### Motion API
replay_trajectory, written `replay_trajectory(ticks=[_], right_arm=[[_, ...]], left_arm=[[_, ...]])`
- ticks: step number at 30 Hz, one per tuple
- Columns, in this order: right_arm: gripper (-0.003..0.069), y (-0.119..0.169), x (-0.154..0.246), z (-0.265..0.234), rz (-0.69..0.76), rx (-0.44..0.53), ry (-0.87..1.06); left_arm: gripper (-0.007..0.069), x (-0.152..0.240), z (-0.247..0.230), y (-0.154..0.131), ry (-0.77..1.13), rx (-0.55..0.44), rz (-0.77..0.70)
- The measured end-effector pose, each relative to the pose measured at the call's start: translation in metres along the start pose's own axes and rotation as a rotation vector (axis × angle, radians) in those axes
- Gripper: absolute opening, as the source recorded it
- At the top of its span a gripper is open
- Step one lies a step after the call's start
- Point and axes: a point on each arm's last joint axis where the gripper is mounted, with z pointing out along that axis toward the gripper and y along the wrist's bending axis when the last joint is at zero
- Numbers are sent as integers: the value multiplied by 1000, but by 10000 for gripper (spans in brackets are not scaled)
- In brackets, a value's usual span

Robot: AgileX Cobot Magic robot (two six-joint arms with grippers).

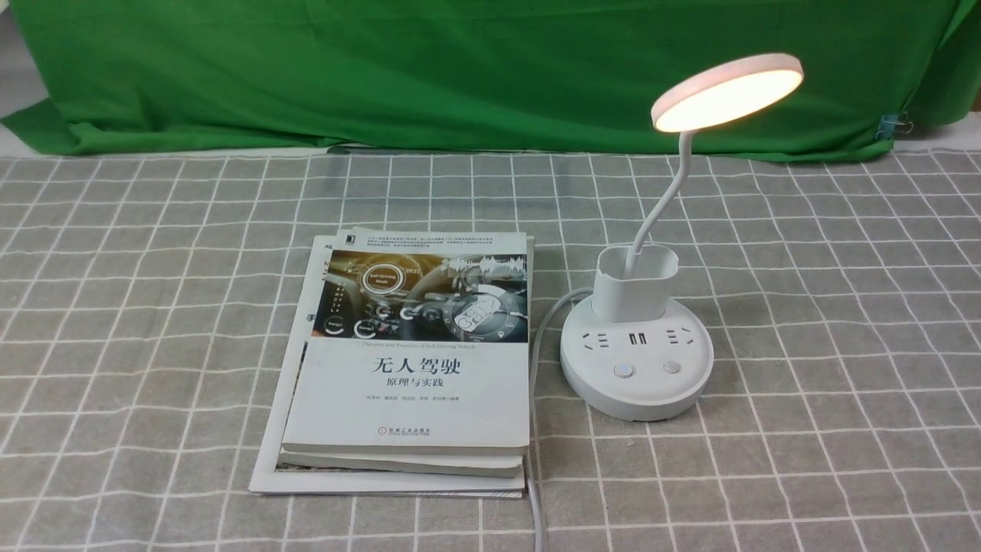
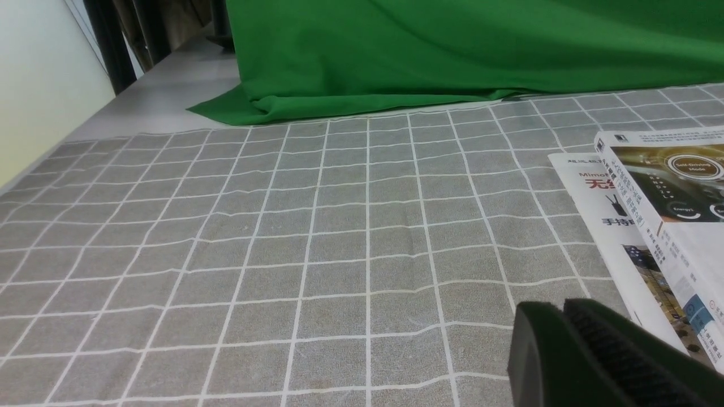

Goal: Turn on the desk lamp on the grey coffee tablecloth with your hand.

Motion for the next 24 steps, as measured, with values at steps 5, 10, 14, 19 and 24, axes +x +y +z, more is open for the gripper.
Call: replay_trajectory(ticks=[5, 10, 14, 19, 24], right_arm=[[27, 0, 5, -6, -17, -1, -28], [27, 0, 7, -7, -52, 1, -9], [29, 0, 8, -7, -57, 2, -7], [43, 0, 8, -7, -58, 2, -6], [59, 0, 8, -7, -59, 2, -6]], left_arm=[[19, 0, 0, 0, 0, 0, 0], [19, 0, 0, 0, 0, 0, 0], [19, 0, 0, 0, 0, 0, 0], [19, 0, 0, 0, 0, 0, 0], [19, 0, 0, 0, 0, 0, 0]])
